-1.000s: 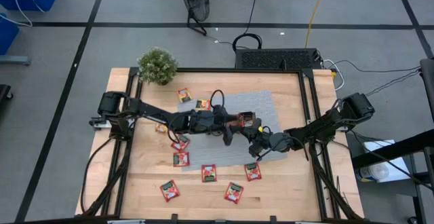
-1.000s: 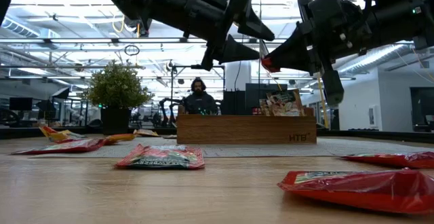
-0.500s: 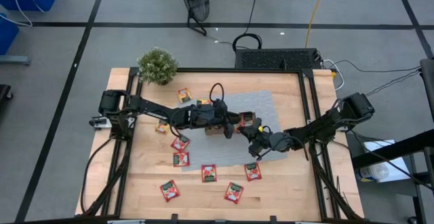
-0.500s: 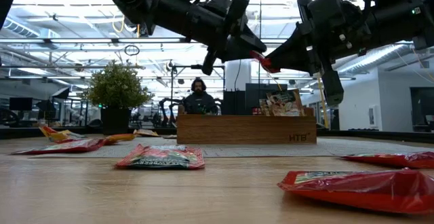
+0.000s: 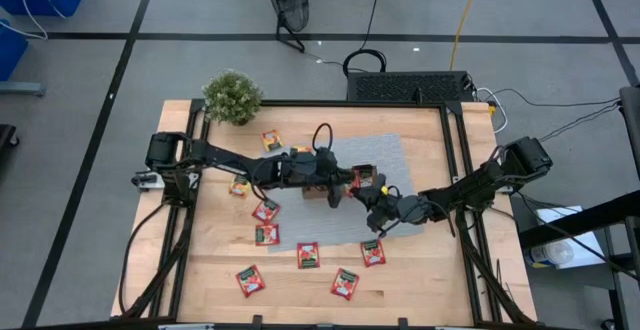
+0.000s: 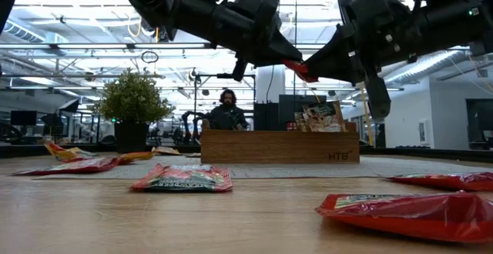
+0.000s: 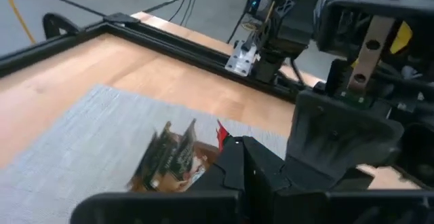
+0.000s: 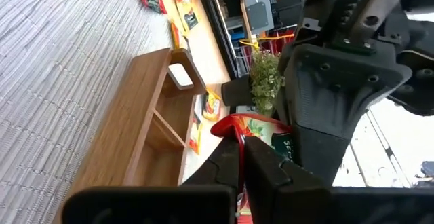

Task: Pick & Place Tea
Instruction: Put the red tea bag into the middle section of the wooden organizer

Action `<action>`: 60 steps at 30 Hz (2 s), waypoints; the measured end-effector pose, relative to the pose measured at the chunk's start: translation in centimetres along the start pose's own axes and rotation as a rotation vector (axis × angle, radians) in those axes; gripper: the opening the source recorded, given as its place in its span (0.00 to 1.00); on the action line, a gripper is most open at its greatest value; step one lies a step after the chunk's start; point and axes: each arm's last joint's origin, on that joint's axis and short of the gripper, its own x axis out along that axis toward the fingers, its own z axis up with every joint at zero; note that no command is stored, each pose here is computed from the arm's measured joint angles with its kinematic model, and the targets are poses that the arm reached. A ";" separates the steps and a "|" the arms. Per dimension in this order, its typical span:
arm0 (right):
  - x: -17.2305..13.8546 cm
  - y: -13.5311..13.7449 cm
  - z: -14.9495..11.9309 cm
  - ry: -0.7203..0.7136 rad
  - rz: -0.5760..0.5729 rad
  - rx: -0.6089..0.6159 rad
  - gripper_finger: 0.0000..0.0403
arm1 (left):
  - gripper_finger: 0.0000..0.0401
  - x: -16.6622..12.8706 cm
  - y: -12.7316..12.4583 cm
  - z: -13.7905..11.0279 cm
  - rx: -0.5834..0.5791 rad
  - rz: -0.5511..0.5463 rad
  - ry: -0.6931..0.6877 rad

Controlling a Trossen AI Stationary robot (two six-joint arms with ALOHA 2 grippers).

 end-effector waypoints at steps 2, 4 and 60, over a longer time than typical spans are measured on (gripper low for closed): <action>0.0 -0.1 0.0 -0.002 -0.007 0.043 0.04 | 0.01 -0.4 0.1 0.5 0.019 0.016 -0.007; 0.0 -0.1 0.0 -0.002 -0.007 0.113 0.06 | 0.01 -0.9 0.2 1.2 0.038 0.040 -0.006; -10.5 -5.7 -4.2 -0.485 0.232 0.894 0.19 | 0.02 1.4 6.9 -3.4 0.838 -0.026 0.241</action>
